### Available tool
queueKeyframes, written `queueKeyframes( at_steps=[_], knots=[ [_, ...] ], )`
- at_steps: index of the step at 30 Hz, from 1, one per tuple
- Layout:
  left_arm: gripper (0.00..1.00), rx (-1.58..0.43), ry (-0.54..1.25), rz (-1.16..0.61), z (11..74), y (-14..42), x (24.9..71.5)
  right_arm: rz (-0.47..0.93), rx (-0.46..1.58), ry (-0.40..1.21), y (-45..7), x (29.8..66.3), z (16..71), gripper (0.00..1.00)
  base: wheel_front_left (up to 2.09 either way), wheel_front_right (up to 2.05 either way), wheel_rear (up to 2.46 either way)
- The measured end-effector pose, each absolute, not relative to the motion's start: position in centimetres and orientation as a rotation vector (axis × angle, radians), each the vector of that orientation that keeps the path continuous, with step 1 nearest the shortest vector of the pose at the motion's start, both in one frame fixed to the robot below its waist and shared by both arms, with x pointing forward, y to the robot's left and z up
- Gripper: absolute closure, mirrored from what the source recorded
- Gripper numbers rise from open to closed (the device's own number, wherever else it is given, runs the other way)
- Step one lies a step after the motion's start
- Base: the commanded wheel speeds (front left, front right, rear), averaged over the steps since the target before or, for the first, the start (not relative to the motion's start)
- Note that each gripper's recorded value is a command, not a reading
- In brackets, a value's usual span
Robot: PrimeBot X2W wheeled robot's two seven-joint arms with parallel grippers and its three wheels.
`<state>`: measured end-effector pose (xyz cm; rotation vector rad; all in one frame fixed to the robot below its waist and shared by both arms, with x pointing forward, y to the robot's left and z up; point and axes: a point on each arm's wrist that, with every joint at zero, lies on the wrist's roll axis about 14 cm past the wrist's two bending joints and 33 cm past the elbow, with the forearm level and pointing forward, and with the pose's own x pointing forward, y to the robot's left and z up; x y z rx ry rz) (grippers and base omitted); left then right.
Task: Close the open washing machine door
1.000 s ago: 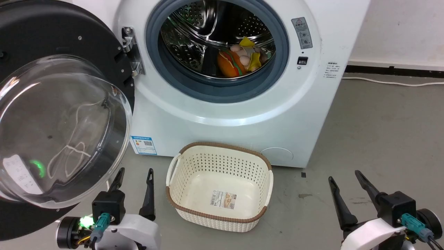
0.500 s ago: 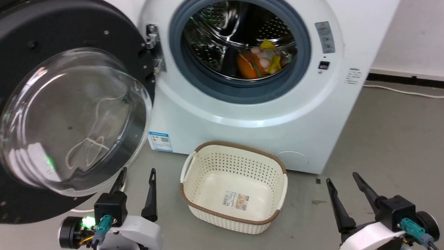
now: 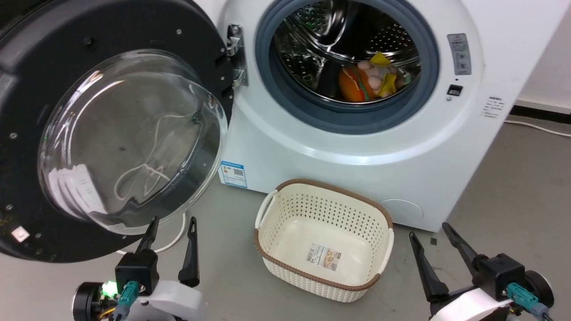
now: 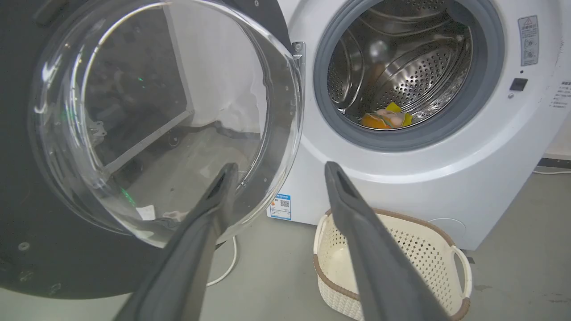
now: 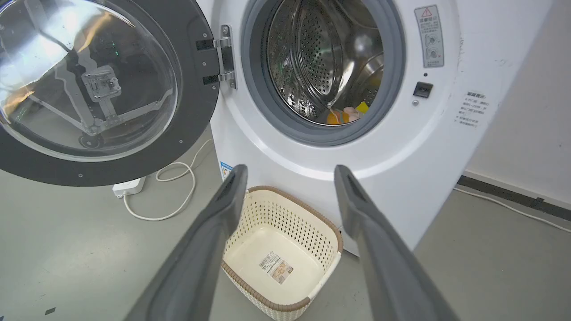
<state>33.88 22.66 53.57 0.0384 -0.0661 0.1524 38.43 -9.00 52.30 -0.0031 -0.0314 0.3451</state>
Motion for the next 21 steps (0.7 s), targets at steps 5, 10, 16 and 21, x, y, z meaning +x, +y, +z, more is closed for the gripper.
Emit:
queueKeyframes(
  at_steps=[5, 10, 16, 21],
  knots=[
    [0.0, 0.035, -0.064, 0.192, 53.3, 23.7, 33.0, 0.392, 0.004, -0.03, -7.6, 38.7, 52.1, 0.0, 0.0, 0.0, 0.0],
    [0.0, 0.031, -0.065, 0.227, 53.1, 24.5, 32.1, 0.437, 0.007, -0.027, -6.2, 38.8, 51.8, 0.0, 0.0, 0.0, 0.0],
    [0.0, 0.033, -0.08, 0.26, 53.4, 25.4, 31.3, 0.486, 0.009, -0.037, -4.8, 38.9, 52.0, 0.0, 0.0, 0.0, 0.0],
    [0.0, 0.035, -0.09, 0.284, 53.5, 26.0, 30.7, 0.523, 0.018, -0.045, -3.6, 38.8, 52.1, 0.0, 0.0, 0.0, 0.0]
  ],
)
